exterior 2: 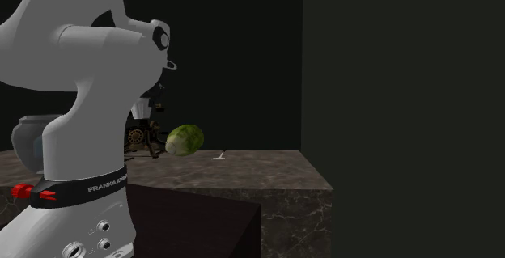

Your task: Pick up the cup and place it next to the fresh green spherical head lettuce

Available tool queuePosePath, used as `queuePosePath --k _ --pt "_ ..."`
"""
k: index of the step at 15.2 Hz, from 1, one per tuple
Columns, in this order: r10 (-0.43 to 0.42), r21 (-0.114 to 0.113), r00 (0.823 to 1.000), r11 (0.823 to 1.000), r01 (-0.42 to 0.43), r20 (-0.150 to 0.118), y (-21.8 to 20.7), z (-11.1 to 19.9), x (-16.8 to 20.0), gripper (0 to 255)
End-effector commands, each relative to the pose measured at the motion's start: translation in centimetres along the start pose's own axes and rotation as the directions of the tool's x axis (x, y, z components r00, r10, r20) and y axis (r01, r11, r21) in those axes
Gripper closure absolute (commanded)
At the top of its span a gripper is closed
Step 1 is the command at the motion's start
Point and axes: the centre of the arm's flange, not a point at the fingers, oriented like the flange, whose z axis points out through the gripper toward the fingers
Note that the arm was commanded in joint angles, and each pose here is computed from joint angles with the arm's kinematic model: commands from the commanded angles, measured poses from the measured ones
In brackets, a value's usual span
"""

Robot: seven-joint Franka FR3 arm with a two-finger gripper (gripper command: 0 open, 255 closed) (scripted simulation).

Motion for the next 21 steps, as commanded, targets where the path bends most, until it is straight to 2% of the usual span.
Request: queuePosePath --k 1,21 --pt "0.000 0.000 1.000 1.000 0.000 -0.001 0.2 1.0 0.0 255" --pt "0.000 0.000 1.000 1.000 0.000 -0.001 2.3 11.4 0.0 255"
